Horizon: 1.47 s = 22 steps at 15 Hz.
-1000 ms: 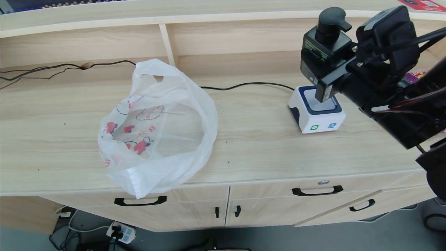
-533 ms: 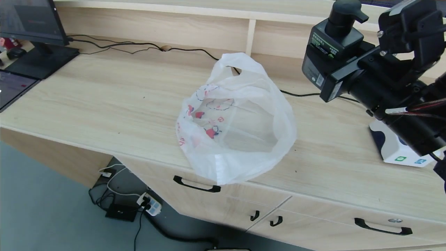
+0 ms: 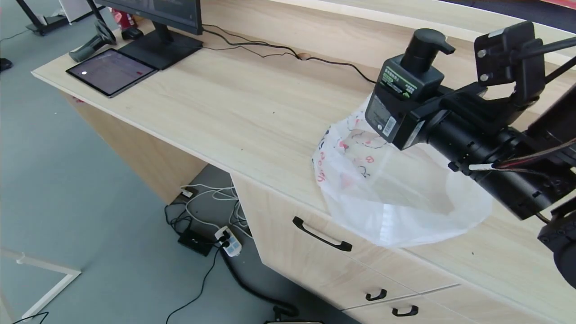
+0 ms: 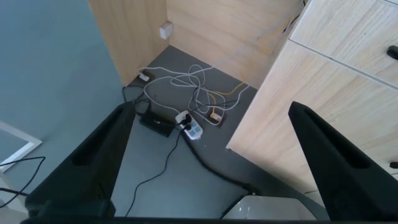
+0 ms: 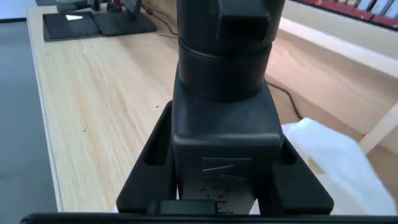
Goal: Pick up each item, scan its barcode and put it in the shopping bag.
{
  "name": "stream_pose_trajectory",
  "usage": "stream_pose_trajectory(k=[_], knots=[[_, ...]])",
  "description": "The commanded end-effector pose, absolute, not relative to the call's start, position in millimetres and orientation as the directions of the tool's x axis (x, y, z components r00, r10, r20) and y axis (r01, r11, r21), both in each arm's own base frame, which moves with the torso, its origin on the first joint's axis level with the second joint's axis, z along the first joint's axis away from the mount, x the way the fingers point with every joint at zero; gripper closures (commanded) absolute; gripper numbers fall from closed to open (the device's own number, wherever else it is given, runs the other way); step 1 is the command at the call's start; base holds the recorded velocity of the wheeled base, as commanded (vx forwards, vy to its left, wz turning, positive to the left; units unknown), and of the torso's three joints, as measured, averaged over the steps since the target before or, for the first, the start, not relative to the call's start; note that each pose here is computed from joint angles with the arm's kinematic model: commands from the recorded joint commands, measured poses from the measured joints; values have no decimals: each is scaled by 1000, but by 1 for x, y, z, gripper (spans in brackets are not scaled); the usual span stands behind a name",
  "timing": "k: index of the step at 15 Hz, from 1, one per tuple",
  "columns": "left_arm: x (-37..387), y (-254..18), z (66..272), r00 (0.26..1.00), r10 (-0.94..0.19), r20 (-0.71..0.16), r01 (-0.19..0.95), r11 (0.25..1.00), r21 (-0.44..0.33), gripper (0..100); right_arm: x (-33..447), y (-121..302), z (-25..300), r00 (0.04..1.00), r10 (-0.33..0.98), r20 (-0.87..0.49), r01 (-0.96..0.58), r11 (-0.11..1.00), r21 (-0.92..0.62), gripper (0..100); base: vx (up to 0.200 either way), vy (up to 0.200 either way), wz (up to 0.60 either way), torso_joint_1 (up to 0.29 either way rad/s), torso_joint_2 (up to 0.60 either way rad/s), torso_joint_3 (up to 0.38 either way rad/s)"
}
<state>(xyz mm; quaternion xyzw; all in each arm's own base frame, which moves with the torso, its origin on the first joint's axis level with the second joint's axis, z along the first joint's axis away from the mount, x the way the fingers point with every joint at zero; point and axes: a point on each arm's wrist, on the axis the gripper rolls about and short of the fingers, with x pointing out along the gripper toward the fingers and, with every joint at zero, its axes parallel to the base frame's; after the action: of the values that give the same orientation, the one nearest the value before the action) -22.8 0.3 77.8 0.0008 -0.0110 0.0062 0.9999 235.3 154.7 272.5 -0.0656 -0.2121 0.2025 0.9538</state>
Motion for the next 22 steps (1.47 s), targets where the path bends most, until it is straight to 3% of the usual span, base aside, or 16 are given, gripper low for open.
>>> stream_pose_trajectory(k=[1,6,14,21,22], knots=[[-23,0,78,1000,14,25,-14,1000,1,0,242,157,265,858,373,353,-361,927,-102,100,0,0,0,0,0,0],[-23,0,78,1000,14,26,-14,1000,1,0,239,145,247,890,340,303,-373,926,55,100,0,0,0,0,0,0],[-23,0,78,1000,14,26,-14,1000,1,0,259,135,196,970,209,125,-232,949,213,100,0,0,0,0,0,0],[-23,0,78,1000,14,26,-14,1000,1,0,270,133,179,981,179,69,-190,959,211,100,0,0,0,0,0,0],[-23,0,78,1000,14,28,-14,1000,1,0,269,132,178,982,179,67,-189,959,210,0,0,0,0,0,0,0]])
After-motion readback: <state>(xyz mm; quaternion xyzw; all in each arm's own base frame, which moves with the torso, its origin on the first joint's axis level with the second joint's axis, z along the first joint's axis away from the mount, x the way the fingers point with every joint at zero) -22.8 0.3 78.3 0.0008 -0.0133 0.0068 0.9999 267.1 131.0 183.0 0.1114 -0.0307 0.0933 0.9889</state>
